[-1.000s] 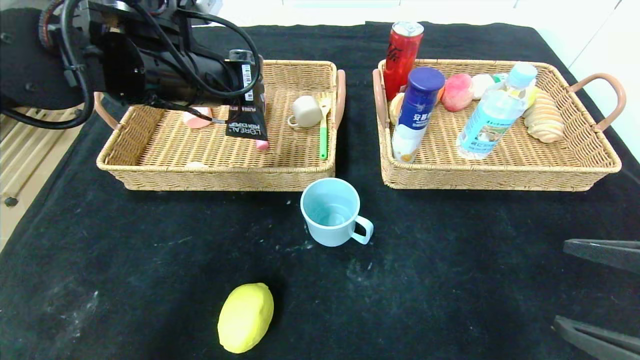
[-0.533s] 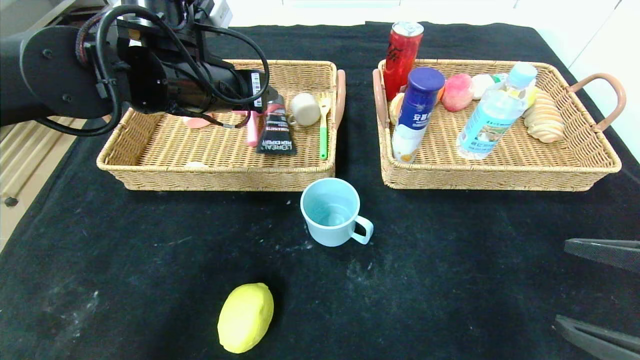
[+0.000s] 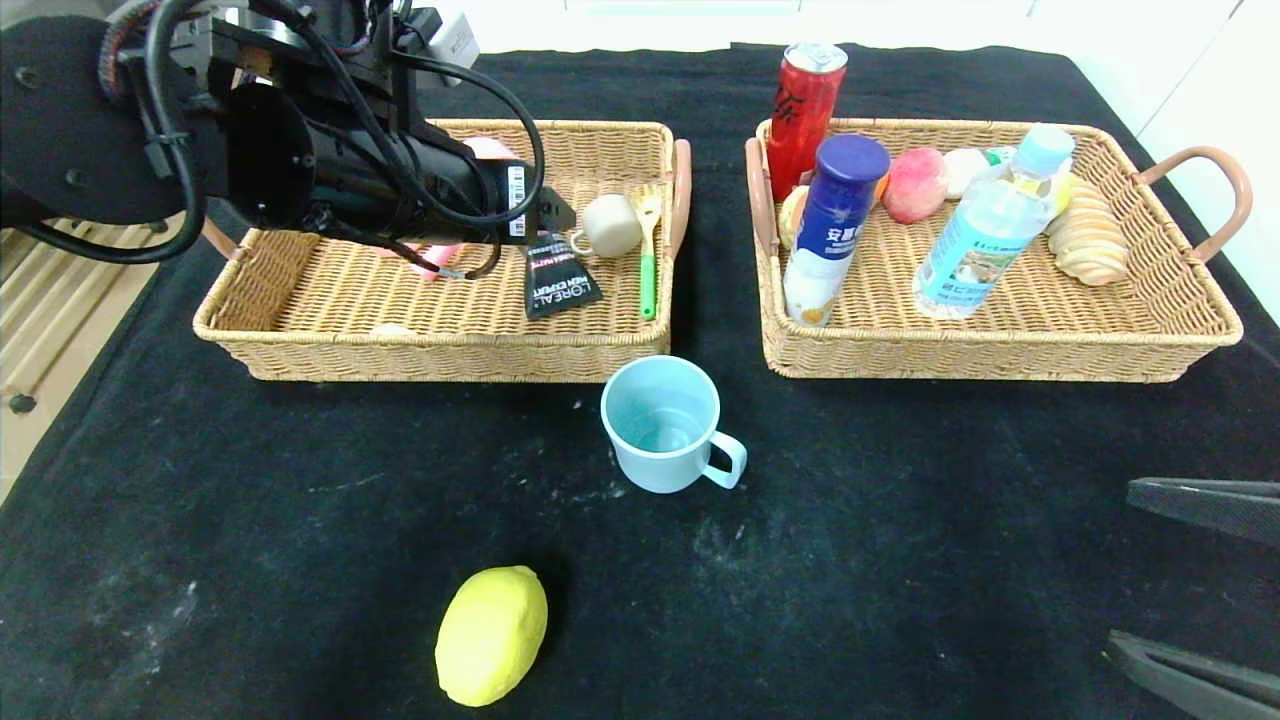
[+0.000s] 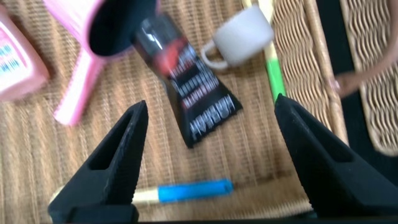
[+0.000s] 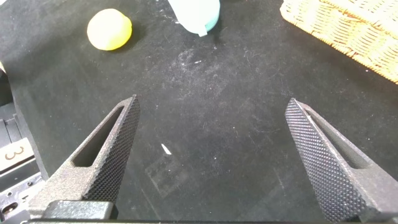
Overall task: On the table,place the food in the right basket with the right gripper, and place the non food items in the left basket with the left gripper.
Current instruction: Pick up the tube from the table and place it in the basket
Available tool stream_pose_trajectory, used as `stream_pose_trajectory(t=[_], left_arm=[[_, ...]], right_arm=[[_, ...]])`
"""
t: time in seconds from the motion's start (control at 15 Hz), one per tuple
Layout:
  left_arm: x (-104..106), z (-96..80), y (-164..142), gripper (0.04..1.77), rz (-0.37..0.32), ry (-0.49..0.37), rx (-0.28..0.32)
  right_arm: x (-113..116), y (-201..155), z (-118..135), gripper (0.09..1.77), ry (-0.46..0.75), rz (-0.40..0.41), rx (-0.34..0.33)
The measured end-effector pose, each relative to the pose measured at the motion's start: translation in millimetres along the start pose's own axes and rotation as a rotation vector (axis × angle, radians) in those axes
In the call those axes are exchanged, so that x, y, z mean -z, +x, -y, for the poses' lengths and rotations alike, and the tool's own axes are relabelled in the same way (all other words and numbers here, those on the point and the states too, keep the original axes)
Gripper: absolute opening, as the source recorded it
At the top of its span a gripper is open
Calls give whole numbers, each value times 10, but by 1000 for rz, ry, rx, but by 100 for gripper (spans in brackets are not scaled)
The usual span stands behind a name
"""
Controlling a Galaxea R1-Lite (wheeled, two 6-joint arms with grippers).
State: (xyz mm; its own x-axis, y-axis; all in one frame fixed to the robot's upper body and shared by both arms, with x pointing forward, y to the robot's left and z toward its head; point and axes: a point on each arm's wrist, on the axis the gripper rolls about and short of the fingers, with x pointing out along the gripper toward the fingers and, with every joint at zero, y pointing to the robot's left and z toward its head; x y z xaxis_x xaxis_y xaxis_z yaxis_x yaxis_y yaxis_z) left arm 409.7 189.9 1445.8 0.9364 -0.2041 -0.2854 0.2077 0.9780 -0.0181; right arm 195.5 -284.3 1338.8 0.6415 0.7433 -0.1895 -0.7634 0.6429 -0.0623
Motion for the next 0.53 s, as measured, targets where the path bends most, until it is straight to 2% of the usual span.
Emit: stream_pose_trajectory(t=[0.4,0.53], left_arm=[[168,339,-437,162,-209,41,95],[209,422,-546,164,-253,48,117]], right_arm=[[3,3,1,171,0,-2,0],[7,6,2,171,0,-4,-1]])
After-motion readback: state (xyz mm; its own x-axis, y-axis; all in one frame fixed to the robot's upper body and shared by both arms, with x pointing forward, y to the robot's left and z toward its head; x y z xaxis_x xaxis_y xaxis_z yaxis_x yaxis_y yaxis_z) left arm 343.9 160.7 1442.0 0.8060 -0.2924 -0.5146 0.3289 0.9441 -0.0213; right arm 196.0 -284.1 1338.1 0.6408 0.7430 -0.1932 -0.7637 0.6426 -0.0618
